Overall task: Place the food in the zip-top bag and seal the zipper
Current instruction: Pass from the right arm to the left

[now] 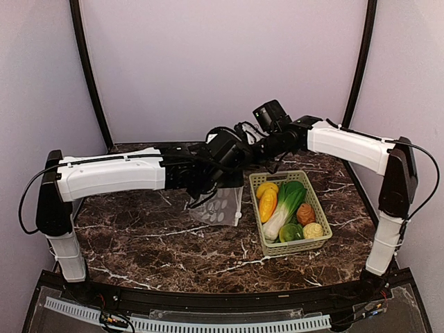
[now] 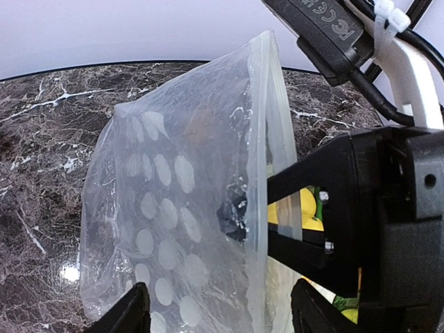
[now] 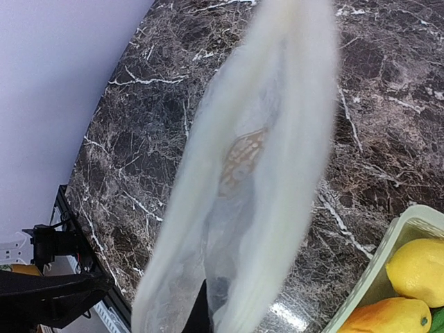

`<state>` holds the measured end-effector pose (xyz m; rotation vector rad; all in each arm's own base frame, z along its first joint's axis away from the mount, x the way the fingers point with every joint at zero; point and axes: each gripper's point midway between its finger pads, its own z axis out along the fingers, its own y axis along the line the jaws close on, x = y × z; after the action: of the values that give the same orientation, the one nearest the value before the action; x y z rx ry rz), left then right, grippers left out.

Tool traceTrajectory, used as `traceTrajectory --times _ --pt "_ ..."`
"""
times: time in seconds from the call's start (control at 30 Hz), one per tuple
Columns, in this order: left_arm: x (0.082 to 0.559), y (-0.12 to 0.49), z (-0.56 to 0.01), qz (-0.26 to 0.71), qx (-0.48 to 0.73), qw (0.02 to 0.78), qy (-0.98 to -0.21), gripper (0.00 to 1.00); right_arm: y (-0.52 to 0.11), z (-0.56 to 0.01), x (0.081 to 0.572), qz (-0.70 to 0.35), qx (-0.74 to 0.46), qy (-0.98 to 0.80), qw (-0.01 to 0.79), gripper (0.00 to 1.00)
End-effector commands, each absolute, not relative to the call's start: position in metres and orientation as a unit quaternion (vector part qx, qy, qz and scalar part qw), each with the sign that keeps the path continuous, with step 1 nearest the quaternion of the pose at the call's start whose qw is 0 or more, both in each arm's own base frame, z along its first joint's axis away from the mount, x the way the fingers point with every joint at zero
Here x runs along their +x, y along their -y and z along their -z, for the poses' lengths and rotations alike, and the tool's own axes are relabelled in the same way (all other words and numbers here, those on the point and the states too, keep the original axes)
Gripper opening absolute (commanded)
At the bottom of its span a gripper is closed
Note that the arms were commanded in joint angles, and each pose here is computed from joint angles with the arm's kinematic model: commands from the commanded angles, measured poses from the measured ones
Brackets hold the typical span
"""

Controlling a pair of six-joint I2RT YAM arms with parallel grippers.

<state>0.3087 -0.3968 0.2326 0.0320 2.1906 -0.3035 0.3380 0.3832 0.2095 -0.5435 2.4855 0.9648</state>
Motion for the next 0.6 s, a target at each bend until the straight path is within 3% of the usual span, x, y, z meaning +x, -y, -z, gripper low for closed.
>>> traceTrajectory --times 0.0,0.4,0.57 --pt "0.308 0.399 -0.23 0.122 0.011 0.442 -0.889 0.68 -0.385 -0.242 0.337 -0.36 -0.183 -0.884 0.236 0.0" --pt "0.308 0.396 -0.203 0.098 0.031 0.417 -0.903 0.61 -0.379 -0.247 0.34 -0.349 -0.175 -0.886 0.251 0.0" --pt "0.306 0.389 -0.191 0.087 0.02 0.4 -0.912 0.54 -0.378 -0.25 0.339 -0.35 -0.175 -0.884 0.254 0.0"
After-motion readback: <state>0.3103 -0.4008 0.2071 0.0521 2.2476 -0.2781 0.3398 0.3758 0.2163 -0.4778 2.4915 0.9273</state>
